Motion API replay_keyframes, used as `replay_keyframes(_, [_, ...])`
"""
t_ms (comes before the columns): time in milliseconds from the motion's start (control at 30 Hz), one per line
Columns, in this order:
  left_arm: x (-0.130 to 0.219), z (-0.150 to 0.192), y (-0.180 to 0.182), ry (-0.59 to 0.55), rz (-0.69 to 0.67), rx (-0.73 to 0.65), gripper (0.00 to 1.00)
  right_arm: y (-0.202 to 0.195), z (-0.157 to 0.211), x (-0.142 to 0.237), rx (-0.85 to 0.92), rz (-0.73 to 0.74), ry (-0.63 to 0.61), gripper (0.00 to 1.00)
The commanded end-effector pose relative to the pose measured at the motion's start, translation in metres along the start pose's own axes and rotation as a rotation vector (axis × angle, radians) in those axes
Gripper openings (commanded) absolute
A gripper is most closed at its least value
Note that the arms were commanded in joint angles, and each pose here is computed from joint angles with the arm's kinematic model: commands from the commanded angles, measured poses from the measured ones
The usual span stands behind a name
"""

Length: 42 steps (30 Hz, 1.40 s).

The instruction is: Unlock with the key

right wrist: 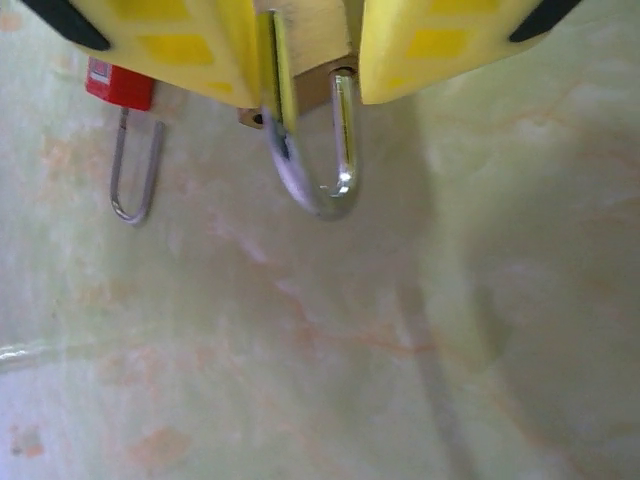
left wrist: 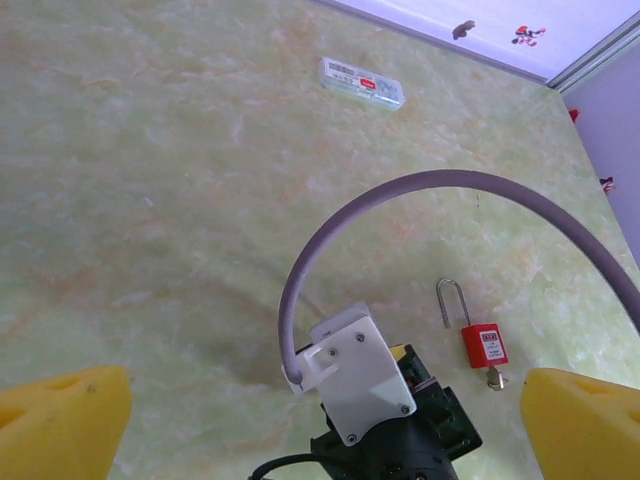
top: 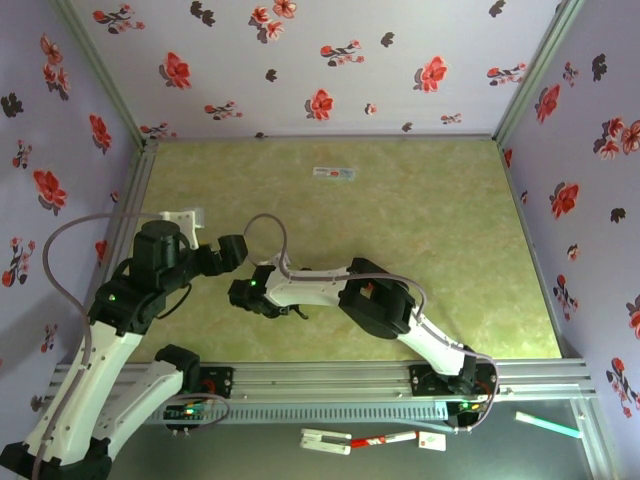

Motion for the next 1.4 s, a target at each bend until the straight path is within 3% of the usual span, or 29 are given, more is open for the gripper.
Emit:
replay_keyframes(0, [0.007, -0.002, 0.003, -0.023, -0.027, 0.003, 1.0, -0.002, -0.008, 0.027, -0.129, -0.17, -0.05, 0.43])
replay_keyframes(233, [0.013, -0.005, 0.002, -0.041, -0.032, 0.005, 1.0, -0.02, -0.006, 0.058, -0.288, -0.397, -0.115, 0.53])
replay_keyframes(533, [0.009, -0.008, -0.001, -0.046, -0.017, 0.065, 1.0, -0.065, 0.025, 0.075, -0.435, -0.538, -0.175, 0.64])
replay_keyframes(600, [0.0, -0.005, 0.001, -0.025, -0.01, 0.072, 1.0, -0.077, 0.033, 0.067, -0.471, -0.575, -0.171, 0.57])
replay_keyframes(733, [-0.016, 0.002, 0.007, 0.012, -0.021, 0.091, 1.0, -0.089, 0.036, 0.05, -0.53, -0.775, -0.2, 0.23])
replay_keyframes(800, [-0.02, 0.003, 0.008, 0.017, -0.026, 0.089, 1.0, -0.096, 0.035, 0.042, -0.557, -0.832, -0.214, 0.16])
replay_keyframes(933, [-0.02, 0.006, 0.01, 0.016, -0.027, 0.085, 1.0, -0.102, 0.028, 0.028, -0.549, -0.846, -0.201, 0.1])
replay_keyframes(1367, [-0.018, 0.013, 0.016, 0.03, -0.046, 0.061, 1.0, -0.07, 0.01, -0.008, -0.525, -0.847, -0.097, 0.11])
Point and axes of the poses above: each hand's point on the last joint's axis, 136 mm out from that joint toward the fingers, its own x axis back along the fingers, its own y axis along the line the jaws close on, z = x × y, the point moved 9 cm from there along x, back along the fingers, and after that the axes turned 8 degrees about x, right-handed, at the moved point
